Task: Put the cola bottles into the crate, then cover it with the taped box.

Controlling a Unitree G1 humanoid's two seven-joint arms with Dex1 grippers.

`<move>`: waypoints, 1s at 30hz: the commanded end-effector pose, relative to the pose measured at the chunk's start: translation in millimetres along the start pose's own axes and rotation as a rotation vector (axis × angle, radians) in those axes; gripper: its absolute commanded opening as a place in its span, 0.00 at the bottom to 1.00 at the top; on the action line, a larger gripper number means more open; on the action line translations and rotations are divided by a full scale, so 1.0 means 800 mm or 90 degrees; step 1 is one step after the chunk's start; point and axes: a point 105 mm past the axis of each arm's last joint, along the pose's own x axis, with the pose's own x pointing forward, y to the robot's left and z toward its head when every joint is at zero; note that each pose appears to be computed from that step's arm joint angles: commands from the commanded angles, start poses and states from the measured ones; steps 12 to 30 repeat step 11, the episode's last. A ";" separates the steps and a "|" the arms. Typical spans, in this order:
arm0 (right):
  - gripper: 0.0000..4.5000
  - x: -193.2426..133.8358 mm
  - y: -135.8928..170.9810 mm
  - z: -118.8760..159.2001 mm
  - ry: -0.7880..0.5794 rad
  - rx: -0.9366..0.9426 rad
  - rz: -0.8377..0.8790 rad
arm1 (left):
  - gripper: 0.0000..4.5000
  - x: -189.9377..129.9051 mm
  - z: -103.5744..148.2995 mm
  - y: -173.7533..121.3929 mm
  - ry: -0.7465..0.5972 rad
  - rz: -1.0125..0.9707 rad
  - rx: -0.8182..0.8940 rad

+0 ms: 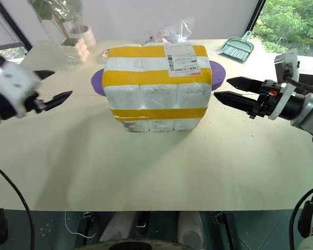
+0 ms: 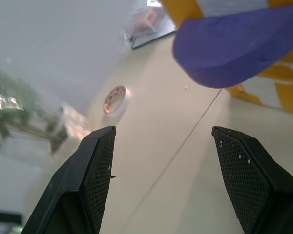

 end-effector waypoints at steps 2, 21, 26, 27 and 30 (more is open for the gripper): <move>1.00 -0.009 0.005 0.010 0.016 -0.064 0.018 | 0.73 -0.069 -0.013 -0.011 0.013 -0.181 -0.241; 1.00 0.003 -0.014 0.009 0.042 -0.102 0.027 | 0.73 -0.085 0.005 -0.017 0.019 -0.250 -0.271; 1.00 0.003 -0.014 0.009 0.042 -0.102 0.027 | 0.73 -0.085 0.005 -0.017 0.019 -0.250 -0.271; 1.00 0.003 -0.014 0.009 0.042 -0.102 0.027 | 0.73 -0.085 0.005 -0.017 0.019 -0.250 -0.271; 1.00 0.003 -0.014 0.009 0.042 -0.102 0.027 | 0.73 -0.085 0.005 -0.017 0.019 -0.250 -0.271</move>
